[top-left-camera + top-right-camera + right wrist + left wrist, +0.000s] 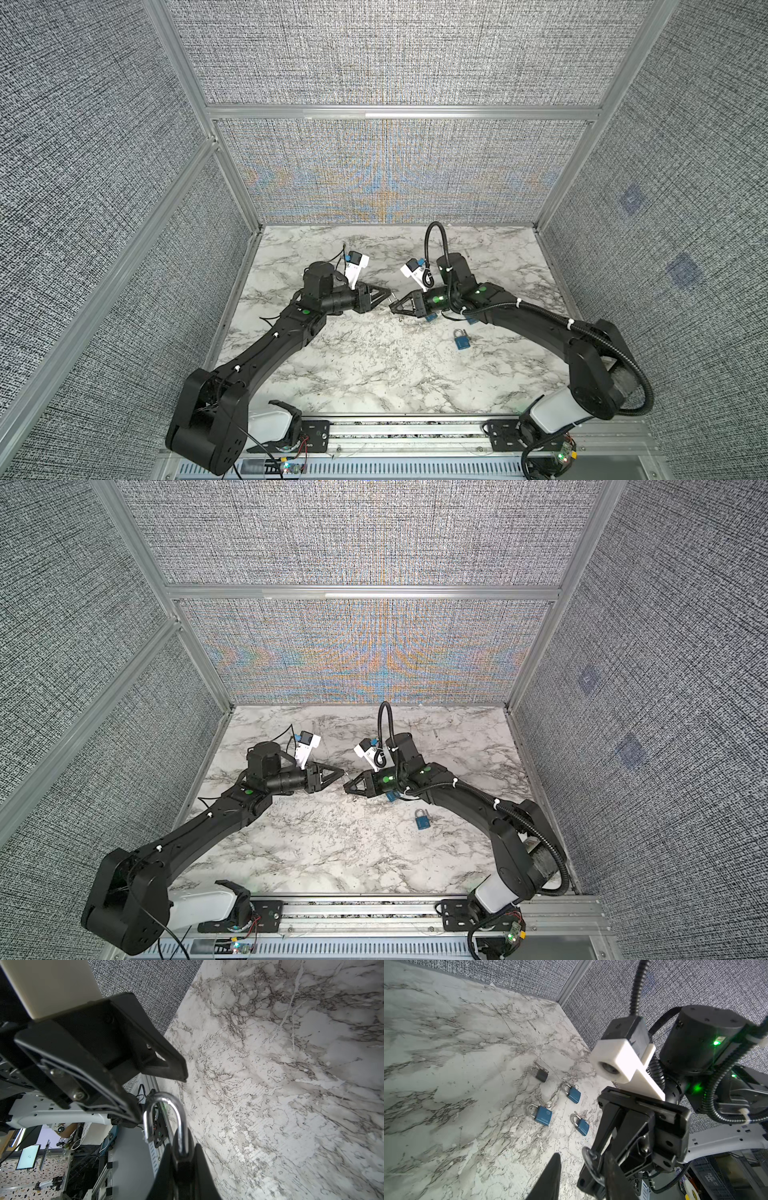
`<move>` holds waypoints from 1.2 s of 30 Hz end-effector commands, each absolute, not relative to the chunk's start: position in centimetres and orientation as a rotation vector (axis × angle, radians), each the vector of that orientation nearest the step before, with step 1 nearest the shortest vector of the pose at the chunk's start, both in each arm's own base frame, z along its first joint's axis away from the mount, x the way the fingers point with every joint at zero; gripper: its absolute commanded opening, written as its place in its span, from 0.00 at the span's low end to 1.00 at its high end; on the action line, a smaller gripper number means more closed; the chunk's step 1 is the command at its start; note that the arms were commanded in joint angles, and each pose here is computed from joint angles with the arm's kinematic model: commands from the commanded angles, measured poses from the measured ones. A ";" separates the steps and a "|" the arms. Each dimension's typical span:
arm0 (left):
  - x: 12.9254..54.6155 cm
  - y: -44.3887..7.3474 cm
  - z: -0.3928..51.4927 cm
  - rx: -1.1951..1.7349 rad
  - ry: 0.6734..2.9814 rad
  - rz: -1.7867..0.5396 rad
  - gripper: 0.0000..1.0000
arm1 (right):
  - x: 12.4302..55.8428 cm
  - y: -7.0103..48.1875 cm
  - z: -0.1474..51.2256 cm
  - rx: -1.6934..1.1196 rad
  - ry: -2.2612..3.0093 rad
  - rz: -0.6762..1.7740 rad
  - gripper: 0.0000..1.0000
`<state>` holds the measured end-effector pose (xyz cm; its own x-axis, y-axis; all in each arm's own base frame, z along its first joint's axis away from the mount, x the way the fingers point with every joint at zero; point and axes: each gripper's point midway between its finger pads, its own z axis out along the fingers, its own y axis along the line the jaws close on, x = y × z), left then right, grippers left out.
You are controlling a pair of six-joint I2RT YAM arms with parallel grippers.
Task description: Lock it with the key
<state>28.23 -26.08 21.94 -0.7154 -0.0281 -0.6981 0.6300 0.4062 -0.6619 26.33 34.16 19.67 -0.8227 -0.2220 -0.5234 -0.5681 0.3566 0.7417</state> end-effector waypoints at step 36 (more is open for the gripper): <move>26.5 -26.9 22.7 0.613 1.917 -1.463 0.31 | 23.8 33.4 21.0 -0.789 2.230 1.650 0.00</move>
